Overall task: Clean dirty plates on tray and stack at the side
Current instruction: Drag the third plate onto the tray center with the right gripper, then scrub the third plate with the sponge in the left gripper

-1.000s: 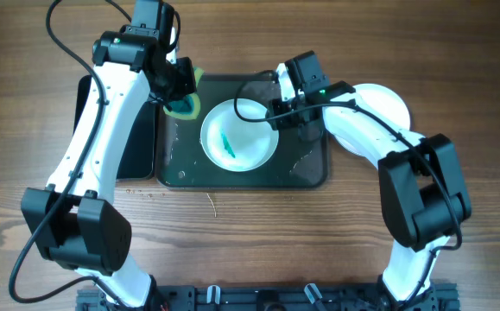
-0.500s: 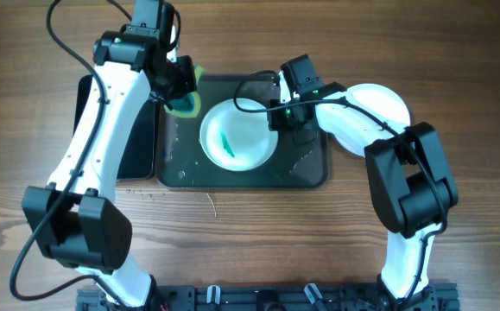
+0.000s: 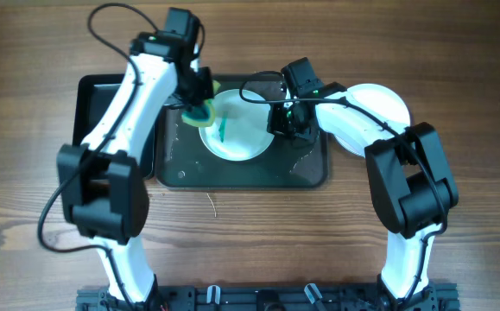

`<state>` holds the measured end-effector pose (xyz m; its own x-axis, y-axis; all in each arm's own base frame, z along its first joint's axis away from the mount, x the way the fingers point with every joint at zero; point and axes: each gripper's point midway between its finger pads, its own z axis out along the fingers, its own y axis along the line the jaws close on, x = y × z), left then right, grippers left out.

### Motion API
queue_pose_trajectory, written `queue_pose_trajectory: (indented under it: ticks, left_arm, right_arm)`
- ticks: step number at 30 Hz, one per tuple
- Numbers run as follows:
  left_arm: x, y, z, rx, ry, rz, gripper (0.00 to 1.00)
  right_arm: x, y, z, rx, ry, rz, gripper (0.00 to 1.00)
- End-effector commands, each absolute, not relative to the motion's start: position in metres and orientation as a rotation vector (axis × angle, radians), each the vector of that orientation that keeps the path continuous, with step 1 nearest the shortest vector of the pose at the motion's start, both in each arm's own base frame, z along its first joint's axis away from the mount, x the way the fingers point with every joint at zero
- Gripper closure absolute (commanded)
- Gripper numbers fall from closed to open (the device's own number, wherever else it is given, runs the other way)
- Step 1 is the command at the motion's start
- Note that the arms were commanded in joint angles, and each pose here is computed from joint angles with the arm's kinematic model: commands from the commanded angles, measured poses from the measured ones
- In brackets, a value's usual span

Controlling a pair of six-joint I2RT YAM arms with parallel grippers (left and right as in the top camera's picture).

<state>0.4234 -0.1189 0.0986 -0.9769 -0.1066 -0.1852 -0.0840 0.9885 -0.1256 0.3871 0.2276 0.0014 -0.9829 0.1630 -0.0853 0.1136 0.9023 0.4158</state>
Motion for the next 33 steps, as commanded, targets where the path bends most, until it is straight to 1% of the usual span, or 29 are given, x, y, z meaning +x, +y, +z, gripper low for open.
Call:
queue_pose_trajectory:
  ticks: [1, 3, 5, 7, 12, 14, 16, 19, 21, 23, 24, 26, 29, 32, 33]
  left_arm:
    - [0.423, -0.146, 0.072, -0.091, 2.984, -0.212, 0.96]
    - [0.423, -0.149, 0.058, -0.116, 3.001, -0.175, 0.96]
    - [0.423, -0.139, 0.039, -0.252, 3.013, -0.051, 0.96]
    - [0.421, -0.138, 0.027, -0.292, 3.031, -0.02, 0.96]
    - [0.409, -0.144, 0.0, -0.285, 3.11, 0.0, 0.96]
    - [0.4, -0.163, -0.005, -0.154, 3.168, -0.128, 0.96]
    - [0.39, -0.19, -0.002, 0.068, 3.199, -0.354, 0.96]
    - [0.367, -0.237, 0.016, 0.487, 3.127, -0.815, 0.96]
    - [0.36, -0.246, 0.022, 0.581, 3.09, -0.926, 0.96]
    - [0.361, -0.245, 0.021, 0.581, 3.092, -0.909, 0.96]
    - [0.363, -0.242, 0.019, 0.558, 3.1, -0.877, 0.96]
    - [0.375, -0.224, 0.011, 0.404, 3.15, -0.706, 0.96]
    - [0.402, -0.164, -0.002, -0.061, 3.17, -0.156, 0.96]
    - [0.414, -0.111, 0.008, -0.374, 3.052, 0.251, 0.96]
    - [0.415, -0.1, 0.012, -0.42, 3.017, 0.332, 0.96]
  right_arm:
    - [0.369, 0.221, -0.02, 0.265, 3.027, 0.596, 0.96]
    - [0.368, 0.221, -0.02, 0.259, 3.027, 0.596, 0.96]
    - [0.368, 0.221, -0.02, 0.248, 3.028, 0.595, 0.96]
    - [0.368, 0.221, -0.02, 0.24, 3.028, 0.595, 0.96]
    - [0.368, 0.221, -0.02, 0.239, 3.027, 0.595, 0.96]
    - [0.368, 0.221, -0.02, 0.239, 3.027, 0.595, 0.96]
    - [0.368, 0.221, -0.02, 0.239, 3.027, 0.595, 0.96]
    - [0.368, 0.221, -0.02, 0.239, 3.026, 0.595, 0.96]
    - [0.368, 0.221, -0.02, 0.238, 3.026, 0.595, 0.96]
    - [0.368, 0.221, -0.02, 0.238, 3.026, 0.595, 0.96]
    - [0.368, 0.221, -0.02, 0.238, 3.026, 0.595, 0.96]
    - [0.368, 0.221, -0.02, 0.238, 3.026, 0.595, 0.96]
    - [0.368, 0.221, -0.02, 0.237, 3.026, 0.595, 0.96]
    - [0.368, 0.221, -0.02, 0.238, 3.026, 0.595, 0.96]
    - [0.368, 0.221, -0.02, 0.238, 3.026, 0.595, 0.96]
